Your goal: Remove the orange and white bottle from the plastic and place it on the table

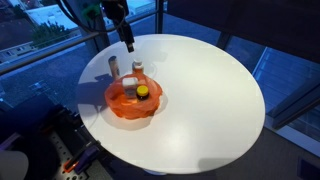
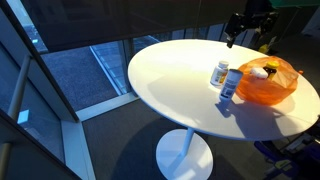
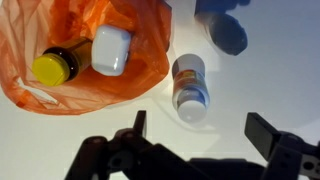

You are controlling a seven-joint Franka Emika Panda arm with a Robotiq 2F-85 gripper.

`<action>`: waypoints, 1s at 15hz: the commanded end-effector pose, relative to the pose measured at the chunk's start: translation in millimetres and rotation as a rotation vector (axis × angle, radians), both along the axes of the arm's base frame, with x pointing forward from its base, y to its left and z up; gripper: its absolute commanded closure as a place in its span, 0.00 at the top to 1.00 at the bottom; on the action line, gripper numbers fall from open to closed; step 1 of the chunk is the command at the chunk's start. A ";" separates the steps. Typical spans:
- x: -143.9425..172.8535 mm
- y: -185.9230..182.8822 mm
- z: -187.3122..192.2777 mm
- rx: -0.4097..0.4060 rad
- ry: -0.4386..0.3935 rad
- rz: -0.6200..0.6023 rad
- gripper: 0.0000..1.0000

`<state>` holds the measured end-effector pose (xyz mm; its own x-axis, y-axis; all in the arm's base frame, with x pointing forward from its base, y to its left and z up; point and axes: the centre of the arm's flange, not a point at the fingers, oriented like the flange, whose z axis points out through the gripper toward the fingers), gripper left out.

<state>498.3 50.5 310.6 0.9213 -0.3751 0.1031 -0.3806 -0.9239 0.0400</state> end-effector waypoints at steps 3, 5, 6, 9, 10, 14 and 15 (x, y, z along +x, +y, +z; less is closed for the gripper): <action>-40.6 -23.6 63.7 -0.022 0.020 -0.023 1.00; -46.2 -32.1 86.4 -0.030 0.049 -0.037 1.00; -47.4 -36.7 98.9 -0.034 0.061 -0.037 1.00; -46.8 -51.0 134.4 -0.040 0.124 0.001 1.00; -44.2 -55.2 146.9 -0.037 0.149 0.030 1.00; -30.6 -69.4 186.6 0.017 0.194 0.171 1.00; -29.4 -72.3 195.5 0.038 0.187 0.199 1.00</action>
<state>452.9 -8.7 476.3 0.9653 -0.2561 -0.0517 -0.2494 -0.9622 0.1098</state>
